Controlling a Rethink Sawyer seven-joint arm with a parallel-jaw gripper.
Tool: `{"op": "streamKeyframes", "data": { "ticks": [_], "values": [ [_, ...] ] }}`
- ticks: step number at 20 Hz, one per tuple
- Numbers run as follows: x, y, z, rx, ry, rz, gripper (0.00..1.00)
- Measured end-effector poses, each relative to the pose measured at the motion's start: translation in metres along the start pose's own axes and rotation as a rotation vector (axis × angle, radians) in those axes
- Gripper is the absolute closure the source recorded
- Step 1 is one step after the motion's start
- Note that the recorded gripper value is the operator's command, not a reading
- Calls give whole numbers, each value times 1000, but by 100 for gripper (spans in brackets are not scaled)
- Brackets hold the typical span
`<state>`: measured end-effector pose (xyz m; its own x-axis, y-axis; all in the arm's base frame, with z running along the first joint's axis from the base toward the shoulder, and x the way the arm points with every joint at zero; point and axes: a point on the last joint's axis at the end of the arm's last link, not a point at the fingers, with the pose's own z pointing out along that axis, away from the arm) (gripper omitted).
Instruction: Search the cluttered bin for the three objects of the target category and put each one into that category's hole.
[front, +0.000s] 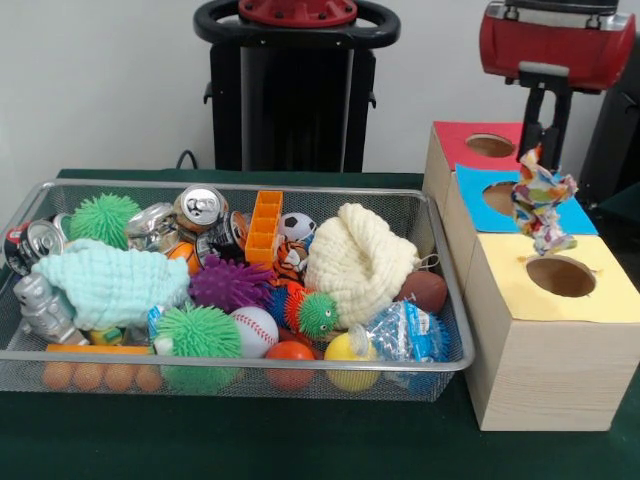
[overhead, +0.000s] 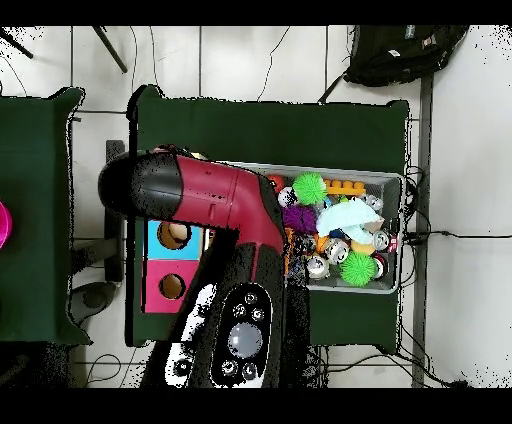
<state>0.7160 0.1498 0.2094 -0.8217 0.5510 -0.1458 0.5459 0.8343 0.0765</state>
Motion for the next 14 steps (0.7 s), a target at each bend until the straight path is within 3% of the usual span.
{"op": "streamKeyframes", "data": {
  "ticks": [8, 14],
  "values": [
    [0, 16, 11, -17, 9, 65, 100],
    [0, 18, 28, -9, 22, 69, 100]
  ]
}}
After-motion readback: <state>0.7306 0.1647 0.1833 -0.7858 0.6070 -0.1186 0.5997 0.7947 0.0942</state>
